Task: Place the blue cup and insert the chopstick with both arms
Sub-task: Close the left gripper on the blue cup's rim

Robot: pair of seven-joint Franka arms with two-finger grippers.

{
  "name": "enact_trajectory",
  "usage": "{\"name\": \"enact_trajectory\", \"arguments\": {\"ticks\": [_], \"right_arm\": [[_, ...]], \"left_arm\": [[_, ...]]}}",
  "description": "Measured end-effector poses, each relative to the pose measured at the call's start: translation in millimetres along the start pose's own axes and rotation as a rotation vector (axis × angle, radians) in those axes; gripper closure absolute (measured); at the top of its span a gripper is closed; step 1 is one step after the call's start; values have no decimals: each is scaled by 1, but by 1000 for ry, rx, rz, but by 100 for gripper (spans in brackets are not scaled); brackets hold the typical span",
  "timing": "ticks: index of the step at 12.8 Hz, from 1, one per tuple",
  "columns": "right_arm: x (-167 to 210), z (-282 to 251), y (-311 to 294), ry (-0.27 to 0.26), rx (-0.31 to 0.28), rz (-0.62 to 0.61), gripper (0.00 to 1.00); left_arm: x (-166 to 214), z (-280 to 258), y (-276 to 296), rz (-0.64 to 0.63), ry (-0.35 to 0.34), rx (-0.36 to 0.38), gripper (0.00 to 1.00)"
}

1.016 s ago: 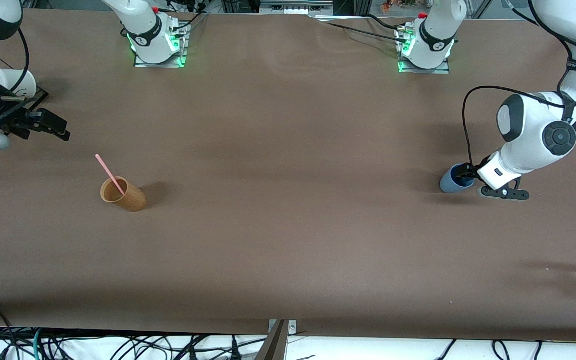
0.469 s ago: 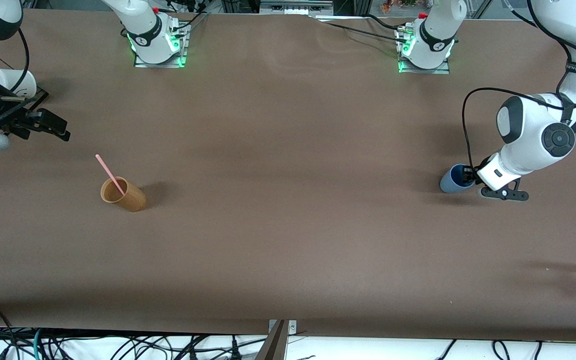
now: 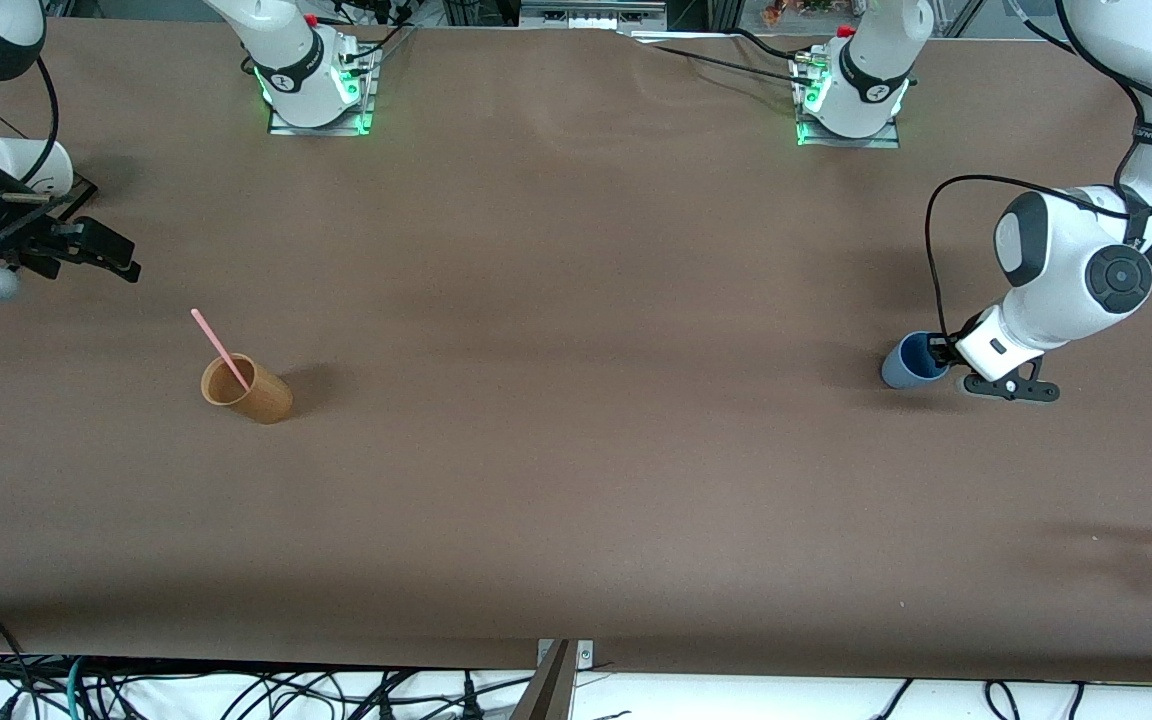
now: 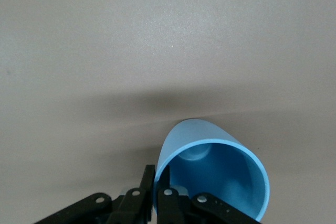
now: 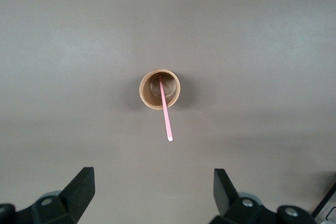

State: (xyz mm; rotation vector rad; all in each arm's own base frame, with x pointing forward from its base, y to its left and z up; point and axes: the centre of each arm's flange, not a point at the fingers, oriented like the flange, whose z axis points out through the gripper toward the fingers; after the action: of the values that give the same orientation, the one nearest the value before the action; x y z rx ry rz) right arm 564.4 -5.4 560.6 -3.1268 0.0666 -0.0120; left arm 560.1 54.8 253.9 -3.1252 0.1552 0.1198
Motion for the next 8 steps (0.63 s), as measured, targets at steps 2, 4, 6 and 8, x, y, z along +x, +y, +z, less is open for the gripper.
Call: {"name": "enact_trajectory", "arguments": {"ticks": [2, 4, 6, 8], "right_arm": [[0, 0, 0, 0, 0, 0, 0], [0, 0, 0, 0, 0, 0, 0], [0, 0, 0, 0, 0, 0, 0], [0, 0, 0, 0, 0, 0, 0]], "left_arm": [[3, -5, -1, 0, 4, 1, 95], [10, -17, 0, 3, 2, 1, 95], [21, -41, 12, 25, 3, -2, 95], [32, -70, 38, 52, -2, -7, 95]]}}
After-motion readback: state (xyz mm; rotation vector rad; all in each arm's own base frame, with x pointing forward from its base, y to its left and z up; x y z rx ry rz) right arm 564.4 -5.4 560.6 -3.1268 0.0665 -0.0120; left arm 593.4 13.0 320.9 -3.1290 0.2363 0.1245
